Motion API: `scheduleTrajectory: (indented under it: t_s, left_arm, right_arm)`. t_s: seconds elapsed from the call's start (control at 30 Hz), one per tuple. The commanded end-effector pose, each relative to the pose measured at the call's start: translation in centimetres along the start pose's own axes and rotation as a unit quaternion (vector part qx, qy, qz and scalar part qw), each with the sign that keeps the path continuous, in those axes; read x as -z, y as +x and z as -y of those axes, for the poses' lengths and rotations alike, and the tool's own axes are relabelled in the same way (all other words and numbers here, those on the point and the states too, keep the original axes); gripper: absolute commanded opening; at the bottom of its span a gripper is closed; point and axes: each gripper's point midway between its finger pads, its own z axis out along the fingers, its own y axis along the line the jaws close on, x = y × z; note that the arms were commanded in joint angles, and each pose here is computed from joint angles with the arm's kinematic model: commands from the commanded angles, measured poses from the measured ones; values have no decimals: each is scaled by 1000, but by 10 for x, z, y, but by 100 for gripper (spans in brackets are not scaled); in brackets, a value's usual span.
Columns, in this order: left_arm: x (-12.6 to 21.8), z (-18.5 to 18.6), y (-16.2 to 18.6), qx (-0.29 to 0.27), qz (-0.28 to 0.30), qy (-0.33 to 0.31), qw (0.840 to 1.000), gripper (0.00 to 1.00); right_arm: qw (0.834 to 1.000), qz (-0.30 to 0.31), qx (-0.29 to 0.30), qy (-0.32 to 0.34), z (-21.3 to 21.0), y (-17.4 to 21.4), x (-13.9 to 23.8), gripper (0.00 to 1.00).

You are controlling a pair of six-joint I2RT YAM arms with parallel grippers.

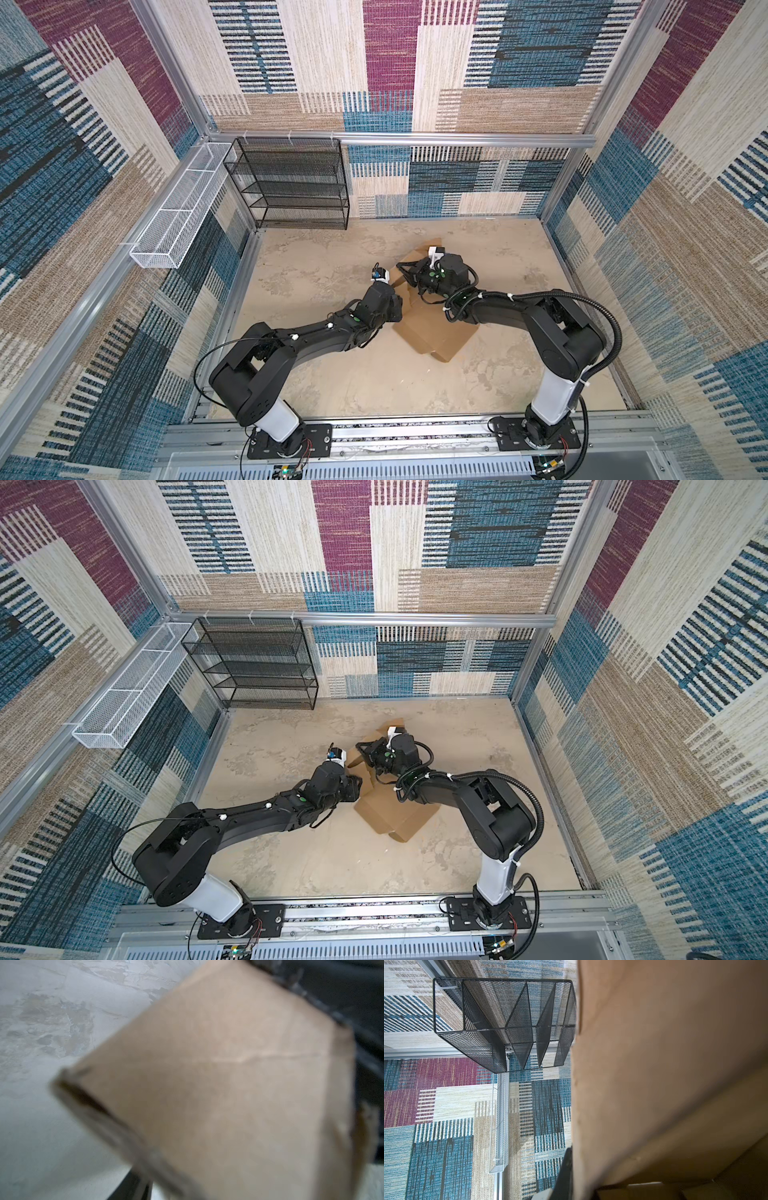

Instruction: Fold the paper box

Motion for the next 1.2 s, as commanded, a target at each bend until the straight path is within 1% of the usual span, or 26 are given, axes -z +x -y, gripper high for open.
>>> scheduleTrajectory:
  t_s: [0.0, 0.03, 0.07, 0.2, 0.3, 0.4, 0.67, 0.8, 0.9, 1.03, 1.1, 1.17]
  left_arm:
    - [-1, -2, -19, 3, 44, -30, 999, 54]
    - [-1, -3, -20, 1, 49, -38, 998, 57]
    - [-2, -4, -21, -2, 54, -46, 997, 58]
    - [-5, -9, -19, -11, 61, -68, 996, 57]
    - [-8, -12, -18, -14, 65, -82, 994, 53]
    - [-9, -14, -20, -16, 73, -96, 993, 46]
    - [-9, -15, -27, -19, 96, -122, 988, 36]
    - [-10, -15, -29, -23, 99, -128, 987, 26]
    - [-12, -13, -29, -30, 96, -126, 987, 19]
    - [-12, -13, -29, -33, 96, -125, 987, 14]
    - [-11, -13, -29, -34, 96, -124, 987, 12]
    - [-10, -13, -30, -37, 95, -126, 987, 9]
  right_arm:
    - [1000, -9, 3, -18, -10, 5, 1, 0]
    - [1000, -7, 2, -18, -9, 5, 2, 0]
    - [1000, -8, 2, -18, -10, 5, 2, 0]
    - [1000, -8, 1, -16, -8, 6, 2, 0]
    - [1000, -9, 0, -15, -8, 6, 2, 0]
    - [1000, -10, -1, -14, -7, 7, 2, 0]
    - [1000, -10, -1, -11, -6, 8, 2, 1]
    - [1000, -12, -1, -9, -5, 9, 2, 3]
    - [1000, -12, -1, -10, -6, 9, 2, 7]
    - [1000, -11, -1, -9, -7, 8, 2, 17]
    - [1000, -11, 1, -9, -8, 8, 2, 24]
    - [1000, -10, 2, -8, -9, 8, 4, 33]
